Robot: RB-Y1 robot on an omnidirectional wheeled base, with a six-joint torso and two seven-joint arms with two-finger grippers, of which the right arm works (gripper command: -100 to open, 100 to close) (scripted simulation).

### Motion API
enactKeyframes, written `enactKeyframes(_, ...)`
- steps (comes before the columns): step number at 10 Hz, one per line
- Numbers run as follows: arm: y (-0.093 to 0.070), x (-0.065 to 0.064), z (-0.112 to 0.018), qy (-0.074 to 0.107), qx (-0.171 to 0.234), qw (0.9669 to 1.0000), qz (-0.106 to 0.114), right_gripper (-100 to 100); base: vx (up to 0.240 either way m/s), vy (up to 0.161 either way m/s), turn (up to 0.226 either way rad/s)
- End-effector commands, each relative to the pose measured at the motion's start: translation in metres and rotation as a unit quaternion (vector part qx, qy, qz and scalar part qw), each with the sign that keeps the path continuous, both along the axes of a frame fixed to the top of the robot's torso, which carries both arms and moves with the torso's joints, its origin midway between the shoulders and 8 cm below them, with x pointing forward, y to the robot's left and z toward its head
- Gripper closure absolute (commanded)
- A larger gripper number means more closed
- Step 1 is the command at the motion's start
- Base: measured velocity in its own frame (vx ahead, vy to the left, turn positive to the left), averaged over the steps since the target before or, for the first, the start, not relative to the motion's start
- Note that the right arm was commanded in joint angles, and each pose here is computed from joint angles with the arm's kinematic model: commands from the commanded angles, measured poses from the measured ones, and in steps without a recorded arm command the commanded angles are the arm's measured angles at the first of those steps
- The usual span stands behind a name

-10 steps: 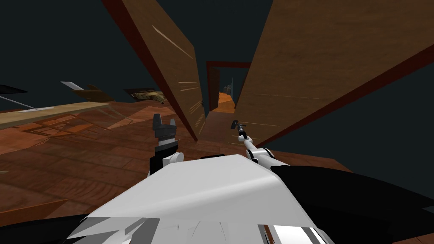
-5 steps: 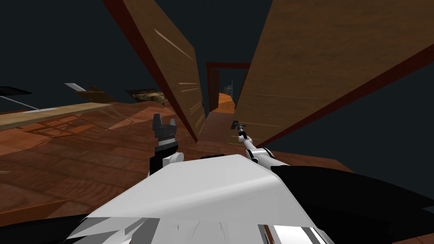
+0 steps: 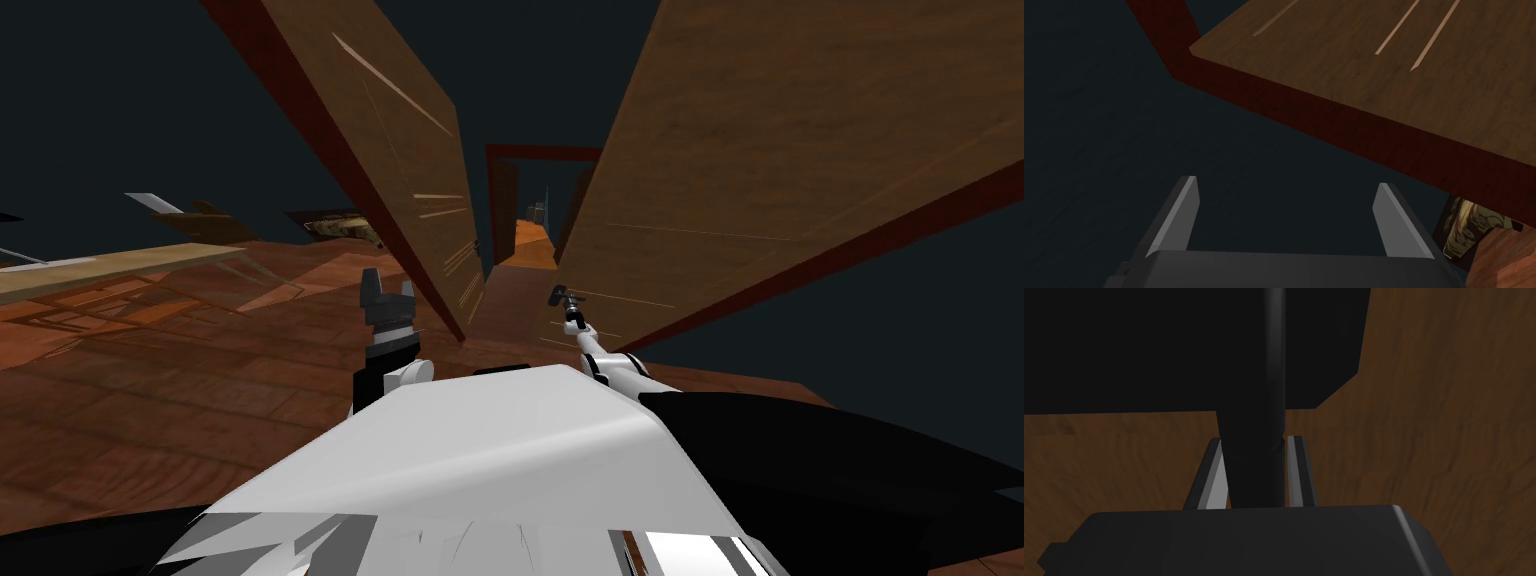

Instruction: Push the door open

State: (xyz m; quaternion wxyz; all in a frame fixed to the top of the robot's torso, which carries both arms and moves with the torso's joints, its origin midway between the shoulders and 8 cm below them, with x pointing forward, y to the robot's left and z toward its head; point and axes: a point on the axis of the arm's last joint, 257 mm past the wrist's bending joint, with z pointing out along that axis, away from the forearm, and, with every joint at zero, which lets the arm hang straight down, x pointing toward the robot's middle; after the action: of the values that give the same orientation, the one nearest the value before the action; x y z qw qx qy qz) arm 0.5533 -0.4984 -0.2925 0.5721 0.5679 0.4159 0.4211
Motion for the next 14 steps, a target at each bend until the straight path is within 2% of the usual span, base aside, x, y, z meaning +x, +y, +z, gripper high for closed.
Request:
enactKeyframes(1,-0.016,0.0,0.008,-0.006,-0.003,0.9999,-0.015,100,0.211,0.019,-0.027)
enactKeyframes(3,-0.019,-0.002,0.008,-0.006,-0.004,0.9998,-0.019,100,0.106,0.002,-0.01)
enactKeyframes(5,-0.035,-0.009,0.009,-0.006,-0.004,0.9992,-0.04,100,0.17,0.013,-0.021)
enactKeyframes(12,-0.072,-0.029,0.008,-0.004,-0.004,0.996,-0.09,100,0.164,0.014,-0.026)
enactKeyframes(14,-0.072,-0.029,0.008,-0.004,-0.004,0.996,-0.09,100,0.073,0.005,-0.017)
